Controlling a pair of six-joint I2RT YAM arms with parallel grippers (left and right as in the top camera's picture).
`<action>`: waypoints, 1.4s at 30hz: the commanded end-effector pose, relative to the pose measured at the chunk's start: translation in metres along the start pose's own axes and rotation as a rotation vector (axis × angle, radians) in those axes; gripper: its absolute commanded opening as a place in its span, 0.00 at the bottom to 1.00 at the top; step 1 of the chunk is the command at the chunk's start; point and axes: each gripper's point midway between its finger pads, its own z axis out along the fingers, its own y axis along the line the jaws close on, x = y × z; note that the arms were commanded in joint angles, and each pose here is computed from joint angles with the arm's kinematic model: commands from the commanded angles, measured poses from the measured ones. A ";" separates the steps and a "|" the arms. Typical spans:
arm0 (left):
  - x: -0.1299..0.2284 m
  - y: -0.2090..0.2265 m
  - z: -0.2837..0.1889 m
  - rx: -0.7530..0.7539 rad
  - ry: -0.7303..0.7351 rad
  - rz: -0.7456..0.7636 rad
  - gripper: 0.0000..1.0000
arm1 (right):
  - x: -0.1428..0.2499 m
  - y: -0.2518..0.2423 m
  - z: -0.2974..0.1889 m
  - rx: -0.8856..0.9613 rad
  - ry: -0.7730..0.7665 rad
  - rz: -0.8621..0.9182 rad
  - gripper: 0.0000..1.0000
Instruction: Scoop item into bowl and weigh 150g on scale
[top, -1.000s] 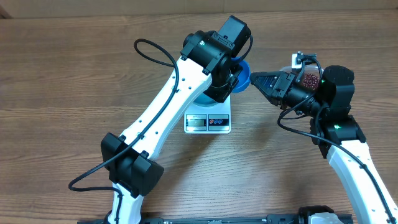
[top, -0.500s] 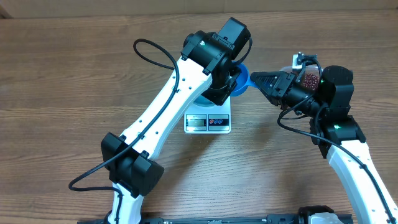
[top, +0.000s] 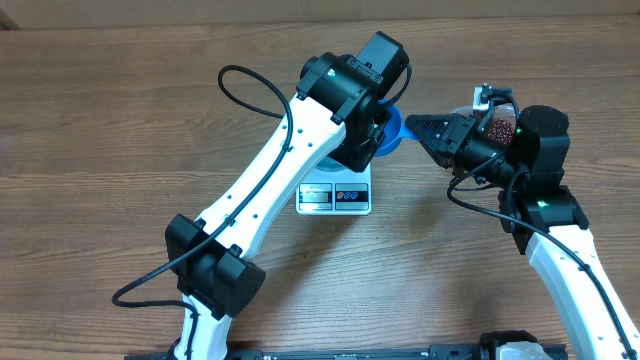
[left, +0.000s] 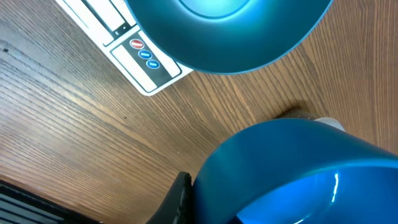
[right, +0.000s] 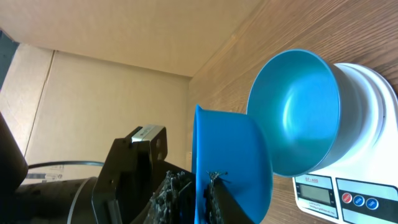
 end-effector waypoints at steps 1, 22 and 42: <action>0.006 0.002 -0.004 0.006 -0.002 -0.043 0.05 | -0.006 0.008 -0.001 -0.005 -0.026 -0.007 0.15; 0.005 0.003 -0.004 0.003 -0.014 -0.083 0.04 | -0.006 0.004 -0.001 0.010 -0.028 0.004 0.04; -0.022 -0.004 -0.033 0.067 -0.041 0.090 0.99 | -0.007 -0.010 -0.002 0.069 -0.050 0.033 0.04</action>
